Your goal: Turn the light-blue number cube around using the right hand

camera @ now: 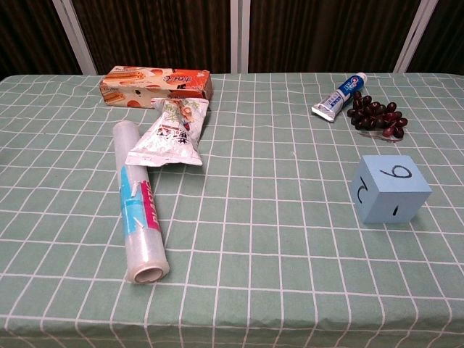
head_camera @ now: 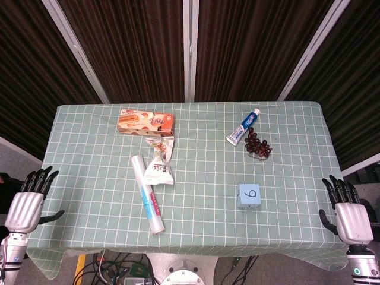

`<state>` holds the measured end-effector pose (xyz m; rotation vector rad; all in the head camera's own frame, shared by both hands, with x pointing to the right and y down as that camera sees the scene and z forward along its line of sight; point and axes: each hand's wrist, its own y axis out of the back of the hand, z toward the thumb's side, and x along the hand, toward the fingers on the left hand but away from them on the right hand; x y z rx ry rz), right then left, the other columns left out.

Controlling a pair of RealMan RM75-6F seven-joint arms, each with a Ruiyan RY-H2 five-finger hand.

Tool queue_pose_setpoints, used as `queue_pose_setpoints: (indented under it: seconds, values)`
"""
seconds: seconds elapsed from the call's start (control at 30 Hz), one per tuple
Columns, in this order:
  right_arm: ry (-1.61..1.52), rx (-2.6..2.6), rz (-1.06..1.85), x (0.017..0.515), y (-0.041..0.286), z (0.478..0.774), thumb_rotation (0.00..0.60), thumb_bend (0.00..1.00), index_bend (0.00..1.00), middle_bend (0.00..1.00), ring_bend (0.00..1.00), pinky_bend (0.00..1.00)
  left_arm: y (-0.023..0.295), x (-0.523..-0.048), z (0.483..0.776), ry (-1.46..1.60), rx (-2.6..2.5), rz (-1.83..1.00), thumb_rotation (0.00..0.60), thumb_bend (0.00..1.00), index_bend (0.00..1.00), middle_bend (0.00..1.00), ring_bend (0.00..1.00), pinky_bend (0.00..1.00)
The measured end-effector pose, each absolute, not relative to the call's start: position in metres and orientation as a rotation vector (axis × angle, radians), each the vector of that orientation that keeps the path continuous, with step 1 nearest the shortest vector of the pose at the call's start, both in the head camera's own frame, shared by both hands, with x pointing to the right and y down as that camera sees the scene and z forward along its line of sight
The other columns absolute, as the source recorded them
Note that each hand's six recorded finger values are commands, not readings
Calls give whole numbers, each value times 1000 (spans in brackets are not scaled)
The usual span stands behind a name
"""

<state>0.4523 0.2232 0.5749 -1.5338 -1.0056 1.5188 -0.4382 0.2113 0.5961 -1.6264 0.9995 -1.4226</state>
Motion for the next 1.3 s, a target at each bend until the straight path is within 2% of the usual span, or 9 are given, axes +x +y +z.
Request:
queue_pose_setpoints:
  seconds: [0.07,0.1,0.13,0.3,0.73,1.0,1.3]
  values:
    - [-985,-1524,1519,451,223,575,600,1000,0,397,385,480,212,-438,597,993,-1626,-1424,600,0,75,0,0,4]
    - [-967,-1519,1517,450,223,575,600,1000,0,574,553,624,213,-439,598,991,-1625,-1426,600,0,75,0,0,4]
    - [-954,-1519,1513,449,224,576,600,1000,0,654,620,679,214,-439,599,992,-1627,-1429,600,0,75,0,0,4]
    - [-883,-1528,1508,445,226,579,600,1000,0,852,773,756,214,-437,601,984,-1630,-1430,600,0,75,0,0,4]
    - [-472,-1672,1713,440,237,606,600,1000,0,900,805,762,213,-436,601,973,-1629,-1436,600,0,76,0,0,4]
    - [-257,-1755,1675,405,219,622,600,1000,28,901,805,762,212,-438,600,972,-1622,-1442,600,0,76,0,0,4]
    - [-105,-1845,1620,366,214,634,600,1000,45,902,805,762,213,-442,600,976,-1618,-1456,600,0,76,0,0,4]
